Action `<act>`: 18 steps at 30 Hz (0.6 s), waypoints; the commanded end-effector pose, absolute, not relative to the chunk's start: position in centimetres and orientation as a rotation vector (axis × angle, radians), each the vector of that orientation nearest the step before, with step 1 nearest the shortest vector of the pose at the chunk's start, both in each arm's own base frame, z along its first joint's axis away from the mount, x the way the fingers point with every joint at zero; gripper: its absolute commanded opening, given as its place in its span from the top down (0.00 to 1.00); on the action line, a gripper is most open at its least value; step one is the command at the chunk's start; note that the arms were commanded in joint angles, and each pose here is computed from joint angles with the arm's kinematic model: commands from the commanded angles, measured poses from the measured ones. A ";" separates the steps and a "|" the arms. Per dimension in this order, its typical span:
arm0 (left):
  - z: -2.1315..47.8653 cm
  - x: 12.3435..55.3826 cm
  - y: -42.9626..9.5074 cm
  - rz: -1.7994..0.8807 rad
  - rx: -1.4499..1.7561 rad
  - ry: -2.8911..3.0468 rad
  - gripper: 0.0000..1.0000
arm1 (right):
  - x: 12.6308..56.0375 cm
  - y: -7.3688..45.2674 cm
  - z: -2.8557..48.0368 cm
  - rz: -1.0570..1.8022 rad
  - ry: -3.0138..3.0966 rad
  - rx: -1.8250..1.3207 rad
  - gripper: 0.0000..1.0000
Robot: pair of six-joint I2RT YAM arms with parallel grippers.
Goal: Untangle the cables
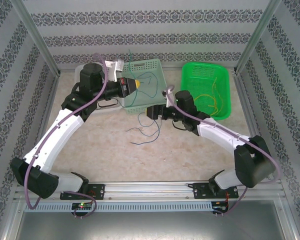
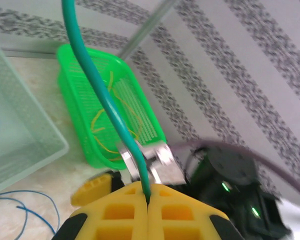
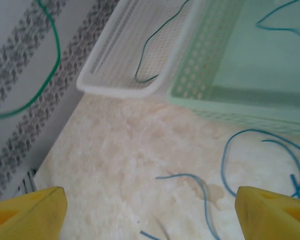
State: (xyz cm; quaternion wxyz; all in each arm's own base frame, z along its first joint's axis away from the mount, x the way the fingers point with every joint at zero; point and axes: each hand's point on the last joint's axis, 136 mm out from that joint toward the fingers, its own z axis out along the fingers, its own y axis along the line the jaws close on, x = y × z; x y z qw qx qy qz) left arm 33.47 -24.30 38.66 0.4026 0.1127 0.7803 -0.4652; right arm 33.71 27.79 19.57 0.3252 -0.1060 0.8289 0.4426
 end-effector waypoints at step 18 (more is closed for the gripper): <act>42.4 26.4 -27.3 -1.399 0.778 1.720 1.00 | 32.7 35.0 27.3 1.606 1.867 -0.594 0.07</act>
